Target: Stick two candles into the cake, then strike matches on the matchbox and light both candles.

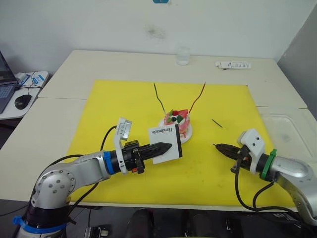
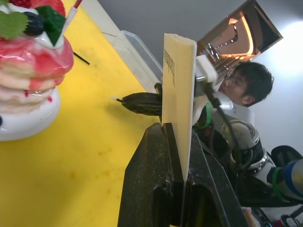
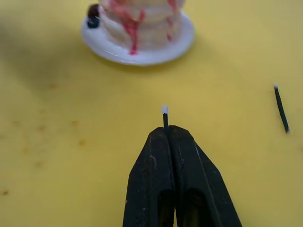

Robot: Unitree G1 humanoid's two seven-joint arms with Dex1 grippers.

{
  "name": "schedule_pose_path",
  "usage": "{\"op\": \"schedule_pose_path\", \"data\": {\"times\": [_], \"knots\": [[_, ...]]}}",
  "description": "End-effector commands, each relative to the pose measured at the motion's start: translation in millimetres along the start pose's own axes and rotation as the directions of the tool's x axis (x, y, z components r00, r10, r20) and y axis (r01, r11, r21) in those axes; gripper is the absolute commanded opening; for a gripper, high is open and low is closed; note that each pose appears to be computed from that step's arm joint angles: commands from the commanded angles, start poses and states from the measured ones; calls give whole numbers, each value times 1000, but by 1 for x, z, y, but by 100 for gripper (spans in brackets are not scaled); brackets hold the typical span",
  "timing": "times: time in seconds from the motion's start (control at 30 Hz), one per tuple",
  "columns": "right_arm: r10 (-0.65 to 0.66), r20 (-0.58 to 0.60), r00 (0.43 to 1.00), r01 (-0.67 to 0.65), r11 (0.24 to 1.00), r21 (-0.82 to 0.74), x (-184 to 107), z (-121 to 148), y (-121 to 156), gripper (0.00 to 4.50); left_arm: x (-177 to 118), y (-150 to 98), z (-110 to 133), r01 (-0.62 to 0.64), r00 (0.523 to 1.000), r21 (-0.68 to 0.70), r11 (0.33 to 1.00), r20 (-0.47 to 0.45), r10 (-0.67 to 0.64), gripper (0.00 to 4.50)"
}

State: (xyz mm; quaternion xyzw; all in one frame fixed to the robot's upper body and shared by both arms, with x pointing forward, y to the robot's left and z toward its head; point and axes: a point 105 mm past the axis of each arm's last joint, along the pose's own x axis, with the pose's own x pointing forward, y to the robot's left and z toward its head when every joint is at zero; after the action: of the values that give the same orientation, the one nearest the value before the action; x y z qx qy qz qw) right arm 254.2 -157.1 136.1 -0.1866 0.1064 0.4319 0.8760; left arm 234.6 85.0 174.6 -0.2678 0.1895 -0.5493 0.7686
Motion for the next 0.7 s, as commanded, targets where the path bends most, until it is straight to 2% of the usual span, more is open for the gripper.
{"op": "schedule_pose_path", "data": {"times": [0.03, 0.1, 0.27, 0.7], "knots": [[112, 79, 991, -101, 986, -133, -10, 34, 5, 2, 4, -4, 1, 49, 998, -24, 999, -32, -50, 0], [144, 99, 985, -126, 978, -169, -10, 46, 3, 2, 4, -2, -1, 49, 995, -14, 999, -82, -50, 0], [199, 140, 970, -164, 960, -227, -6, 66, 3, 2, 6, 6, 5, 44, 994, -1, 999, -95, -44, 0], [217, 157, 963, -169, 947, -274, -3, 63, 11, 2, 10, 14, 9, 18, 995, 89, 996, -96, -10, 0]]}}
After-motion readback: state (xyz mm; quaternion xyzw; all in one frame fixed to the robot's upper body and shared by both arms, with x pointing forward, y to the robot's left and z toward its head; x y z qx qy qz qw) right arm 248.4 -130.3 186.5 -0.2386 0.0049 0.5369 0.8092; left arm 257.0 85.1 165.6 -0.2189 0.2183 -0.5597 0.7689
